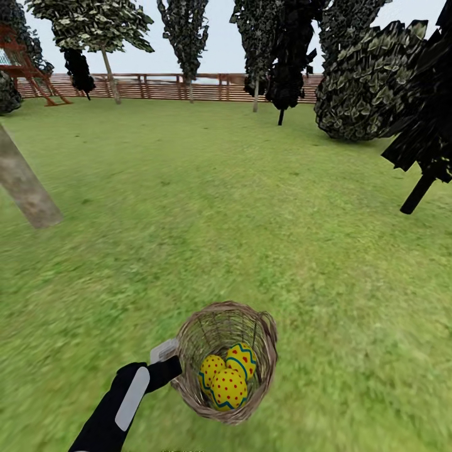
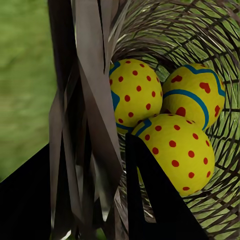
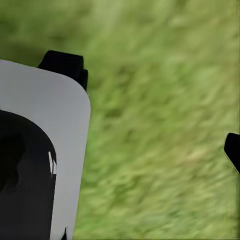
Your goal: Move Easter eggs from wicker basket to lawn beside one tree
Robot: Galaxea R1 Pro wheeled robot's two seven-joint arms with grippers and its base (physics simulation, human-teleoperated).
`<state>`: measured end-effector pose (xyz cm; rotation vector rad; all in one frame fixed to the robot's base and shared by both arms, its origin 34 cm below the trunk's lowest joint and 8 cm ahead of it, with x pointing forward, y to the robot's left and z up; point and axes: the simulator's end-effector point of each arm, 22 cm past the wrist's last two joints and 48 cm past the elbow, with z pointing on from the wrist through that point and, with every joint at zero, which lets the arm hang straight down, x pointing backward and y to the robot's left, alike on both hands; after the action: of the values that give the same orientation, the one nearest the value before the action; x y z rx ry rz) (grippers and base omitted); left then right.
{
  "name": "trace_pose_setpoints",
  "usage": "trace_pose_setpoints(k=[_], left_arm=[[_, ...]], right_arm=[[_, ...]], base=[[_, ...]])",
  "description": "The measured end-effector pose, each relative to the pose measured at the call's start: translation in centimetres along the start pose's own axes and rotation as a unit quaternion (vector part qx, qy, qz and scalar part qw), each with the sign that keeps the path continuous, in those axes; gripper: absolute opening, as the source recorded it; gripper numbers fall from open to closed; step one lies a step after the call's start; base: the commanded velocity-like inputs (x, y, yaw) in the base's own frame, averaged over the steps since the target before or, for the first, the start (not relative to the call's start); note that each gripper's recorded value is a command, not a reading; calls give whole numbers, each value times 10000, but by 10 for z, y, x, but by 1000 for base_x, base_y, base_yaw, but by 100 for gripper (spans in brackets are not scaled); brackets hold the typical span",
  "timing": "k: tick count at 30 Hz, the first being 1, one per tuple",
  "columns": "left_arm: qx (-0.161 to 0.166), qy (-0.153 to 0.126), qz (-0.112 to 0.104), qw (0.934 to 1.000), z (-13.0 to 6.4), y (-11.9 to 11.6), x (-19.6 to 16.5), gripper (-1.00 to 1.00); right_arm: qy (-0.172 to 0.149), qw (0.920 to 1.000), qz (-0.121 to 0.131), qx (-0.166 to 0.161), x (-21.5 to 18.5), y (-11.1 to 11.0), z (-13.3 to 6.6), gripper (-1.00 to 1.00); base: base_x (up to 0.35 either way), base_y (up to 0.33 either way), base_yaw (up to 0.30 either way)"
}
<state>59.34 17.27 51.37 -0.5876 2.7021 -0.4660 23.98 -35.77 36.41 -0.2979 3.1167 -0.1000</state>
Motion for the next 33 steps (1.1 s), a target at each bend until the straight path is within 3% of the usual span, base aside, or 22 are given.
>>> trace_pose_setpoints(k=[33], left_arm=[[-1, 0, 1, 10000, 0, 0, 0, -100]], right_arm=[[-8, 10000, -1, 0, 0, 0, 0, 100]], base=[[0, 0, 291]])
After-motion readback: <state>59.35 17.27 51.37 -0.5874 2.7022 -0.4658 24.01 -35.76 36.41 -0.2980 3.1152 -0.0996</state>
